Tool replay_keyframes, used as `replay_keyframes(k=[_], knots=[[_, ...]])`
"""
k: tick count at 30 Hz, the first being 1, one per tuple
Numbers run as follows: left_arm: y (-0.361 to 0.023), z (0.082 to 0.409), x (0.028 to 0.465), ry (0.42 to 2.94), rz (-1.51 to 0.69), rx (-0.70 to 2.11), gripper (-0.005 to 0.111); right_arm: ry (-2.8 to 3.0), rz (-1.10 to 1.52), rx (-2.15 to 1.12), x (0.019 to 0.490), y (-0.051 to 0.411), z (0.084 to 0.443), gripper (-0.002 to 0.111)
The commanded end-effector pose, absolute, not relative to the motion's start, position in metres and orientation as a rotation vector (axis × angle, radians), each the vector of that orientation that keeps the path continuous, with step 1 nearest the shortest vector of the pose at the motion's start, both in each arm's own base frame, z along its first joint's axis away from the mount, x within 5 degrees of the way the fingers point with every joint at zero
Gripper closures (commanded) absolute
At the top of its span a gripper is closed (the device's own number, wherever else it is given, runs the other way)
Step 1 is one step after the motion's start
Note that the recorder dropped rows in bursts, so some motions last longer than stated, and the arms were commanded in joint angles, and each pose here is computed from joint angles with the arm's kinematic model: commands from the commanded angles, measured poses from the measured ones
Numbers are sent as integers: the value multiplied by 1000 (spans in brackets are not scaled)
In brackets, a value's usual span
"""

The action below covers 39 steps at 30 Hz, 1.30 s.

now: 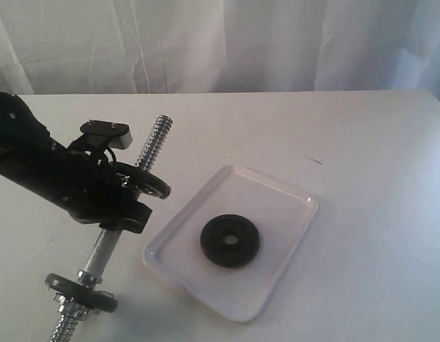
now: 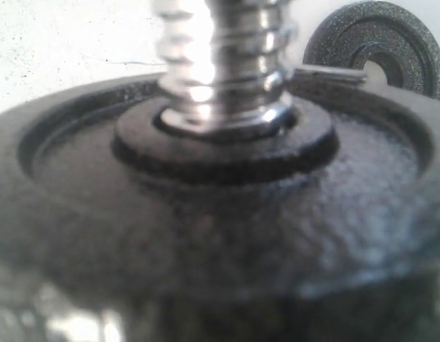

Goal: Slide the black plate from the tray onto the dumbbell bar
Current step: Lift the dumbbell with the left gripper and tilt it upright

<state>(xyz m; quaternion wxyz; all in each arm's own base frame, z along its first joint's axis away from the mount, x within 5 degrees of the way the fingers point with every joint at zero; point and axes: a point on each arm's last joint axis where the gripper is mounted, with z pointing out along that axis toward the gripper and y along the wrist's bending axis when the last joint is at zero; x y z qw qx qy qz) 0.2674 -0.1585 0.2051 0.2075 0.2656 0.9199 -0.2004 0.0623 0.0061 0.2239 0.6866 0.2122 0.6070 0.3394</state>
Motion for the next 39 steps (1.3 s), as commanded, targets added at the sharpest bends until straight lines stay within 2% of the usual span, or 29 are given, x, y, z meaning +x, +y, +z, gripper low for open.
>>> replay_keyframes(k=[1, 11, 18, 33, 36, 39], knots=[[-159, 241, 267, 2419, -601, 661, 107, 1230, 761, 468, 60, 2, 234, 4], [-157, 255, 262, 2352, -588, 696, 107, 1235, 765, 472, 60, 2, 234, 4], [-157, 255, 261, 2354, -590, 708, 107, 1147, 983, 630, 59, 1, 237, 4], [-157, 256, 262, 2354, -603, 691, 107, 1290, 905, 592, 61, 5, 227, 4], [-157, 256, 262, 2351, -601, 689, 107, 1389, 896, 605, 62, 8, 219, 9], [-157, 256, 262, 2350, -600, 684, 107, 1421, 864, 577, 62, 9, 217, 27]])
